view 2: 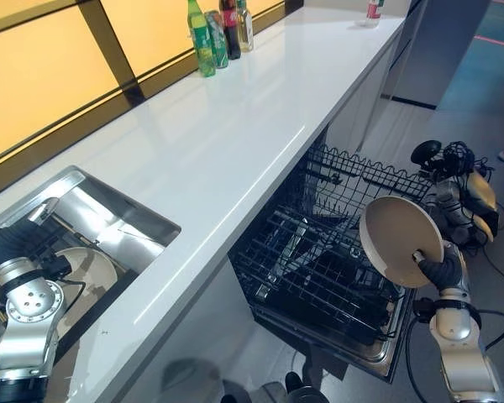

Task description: Pick up plates and place into dishwasher.

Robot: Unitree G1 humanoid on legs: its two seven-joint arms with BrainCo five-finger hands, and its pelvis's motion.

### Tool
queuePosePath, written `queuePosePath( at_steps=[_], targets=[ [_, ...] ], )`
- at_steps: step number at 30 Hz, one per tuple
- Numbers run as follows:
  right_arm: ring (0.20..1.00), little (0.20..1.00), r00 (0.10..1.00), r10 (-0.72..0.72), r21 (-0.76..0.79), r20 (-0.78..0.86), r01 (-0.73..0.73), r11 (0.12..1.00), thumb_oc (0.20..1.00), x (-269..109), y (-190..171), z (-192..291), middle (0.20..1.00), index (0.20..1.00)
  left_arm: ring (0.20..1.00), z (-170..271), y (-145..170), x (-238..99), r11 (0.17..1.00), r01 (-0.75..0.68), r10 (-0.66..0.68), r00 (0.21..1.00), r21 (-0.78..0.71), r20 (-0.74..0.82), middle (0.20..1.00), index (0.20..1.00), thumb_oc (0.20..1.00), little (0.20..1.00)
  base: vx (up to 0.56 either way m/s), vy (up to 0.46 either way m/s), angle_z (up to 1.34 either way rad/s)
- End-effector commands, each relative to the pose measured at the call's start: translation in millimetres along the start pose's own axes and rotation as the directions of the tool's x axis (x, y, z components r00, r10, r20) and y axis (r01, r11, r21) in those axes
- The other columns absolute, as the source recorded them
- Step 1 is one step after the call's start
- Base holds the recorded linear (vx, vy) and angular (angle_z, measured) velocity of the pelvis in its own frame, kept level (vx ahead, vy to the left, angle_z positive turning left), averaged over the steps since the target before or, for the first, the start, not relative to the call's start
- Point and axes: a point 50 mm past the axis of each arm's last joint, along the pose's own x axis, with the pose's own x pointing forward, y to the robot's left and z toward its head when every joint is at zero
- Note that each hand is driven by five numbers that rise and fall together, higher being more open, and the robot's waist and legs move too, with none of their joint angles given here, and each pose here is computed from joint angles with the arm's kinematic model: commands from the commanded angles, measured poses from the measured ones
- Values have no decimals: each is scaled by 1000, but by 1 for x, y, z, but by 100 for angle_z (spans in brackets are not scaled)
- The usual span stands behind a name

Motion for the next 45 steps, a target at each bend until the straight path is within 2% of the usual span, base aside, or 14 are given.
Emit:
queuePosePath(
  at_steps=[1, 9, 17, 24, 34, 42, 45],
  targets=[
    [200, 200, 982, -47, -21, 182, 51, 998, 200, 22, -15, 41, 200, 200, 1000, 25, 3, 27, 999, -43, 38, 987, 33, 158, 1000, 1000, 1000, 1000, -54, -90, 19],
    [200, 200, 971, 73, -145, 227, -41, 989, 200, 34, -1, 51, 200, 200, 1000, 33, 0, 34, 998, -64, 61, 979, 12, 192, 1000, 1000, 1000, 1000, -63, -65, 12],
    [200, 200, 902, 363, -311, 234, -284, 907, 200, 33, 25, 56, 200, 200, 1000, 43, 0, 44, 998, -69, 68, 970, -2, 233, 1000, 1000, 1000, 1000, -43, -55, 10],
    [200, 200, 884, 431, -335, 184, -355, 873, 200, 30, 31, 46, 200, 200, 1000, 44, 2, 49, 998, -55, 52, 968, 8, 244, 1000, 1000, 1000, 1000, 6, -33, 2],
    [200, 200, 820, 562, -439, 110, -467, 768, 200, 19, 43, 40, 200, 200, 1000, 39, 3, 46, 999, -41, 35, 970, 23, 240, 1000, 1000, 1000, 1000, 7, 1, 0],
    [200, 200, 693, 720, -513, -27, -628, 585, 200, -14, 96, 23, 200, 200, 1000, 33, 1, 38, 998, -57, 53, 974, 11, 220, 1000, 1000, 1000, 1000, -8, 34, -1],
    [200, 200, 660, 745, -473, -96, -689, 550, 200, -30, 125, 8, 200, 200, 1000, 34, -4, 36, 998, -60, 58, 975, 2, 215, 1000, 1000, 1000, 1000, -20, 47, -1]
  ],
)
